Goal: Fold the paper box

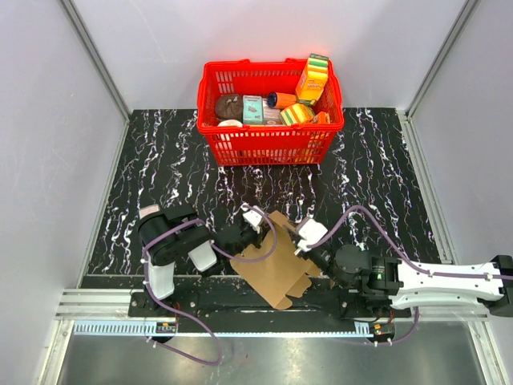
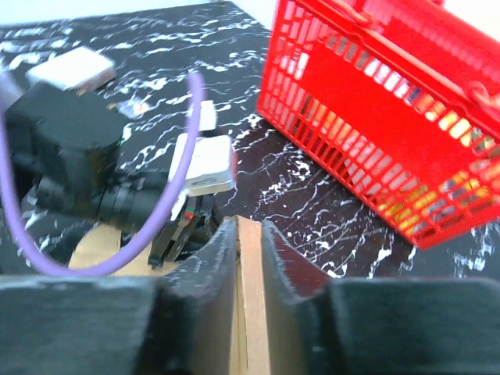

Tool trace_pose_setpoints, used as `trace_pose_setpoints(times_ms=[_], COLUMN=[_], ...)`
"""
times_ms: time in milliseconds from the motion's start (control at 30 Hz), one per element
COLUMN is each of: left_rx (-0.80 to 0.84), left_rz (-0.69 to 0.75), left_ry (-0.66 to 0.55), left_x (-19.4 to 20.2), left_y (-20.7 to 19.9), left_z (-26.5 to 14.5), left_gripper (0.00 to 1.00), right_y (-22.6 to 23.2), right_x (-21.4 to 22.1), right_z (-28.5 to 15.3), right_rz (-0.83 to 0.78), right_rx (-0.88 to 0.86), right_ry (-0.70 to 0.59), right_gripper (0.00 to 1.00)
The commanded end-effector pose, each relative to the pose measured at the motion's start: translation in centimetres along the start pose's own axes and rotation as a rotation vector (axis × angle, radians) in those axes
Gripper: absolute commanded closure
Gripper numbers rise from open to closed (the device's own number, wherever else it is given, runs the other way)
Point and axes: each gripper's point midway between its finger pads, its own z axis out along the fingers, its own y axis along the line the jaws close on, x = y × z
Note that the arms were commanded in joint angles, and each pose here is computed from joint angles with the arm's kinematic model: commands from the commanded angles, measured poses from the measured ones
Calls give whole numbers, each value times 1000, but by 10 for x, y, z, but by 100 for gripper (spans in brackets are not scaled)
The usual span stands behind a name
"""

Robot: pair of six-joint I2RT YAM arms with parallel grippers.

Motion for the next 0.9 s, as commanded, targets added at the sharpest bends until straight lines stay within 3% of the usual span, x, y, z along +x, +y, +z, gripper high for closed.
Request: trace_pose_setpoints(times_ms=[0, 33, 167, 367, 533, 667, 867], left_rx=[-12, -10, -4, -6, -13, -21, -41], left_rz=[-31, -32, -36, -38, -38, -34, -36], left_ry=[-193, -191, -191, -185, -187, -189, -193], left_x=[-43, -43, -42, -40, -41, -41, -42], left_y=[2, 1, 0, 1, 2, 4, 7], left_z=[-3, -4, -5, -7, -8, -8, -7], left_gripper=[100, 100, 100, 100, 100, 100, 100], right_y=[-39, -43, -39, -38, -51, -37, -3], right_x=[-17, -15, -12, 24, 39, 48, 63], right_z=[-1, -1, 1, 24, 34, 39, 37], right_rz=[283, 347, 474, 599, 683, 846, 885], right_rx=[285, 327, 335, 289, 318, 144, -3], right_ry=[-43, -39, 3, 262, 348, 415, 513], right_gripper=[88, 100, 100, 100, 100, 100, 100])
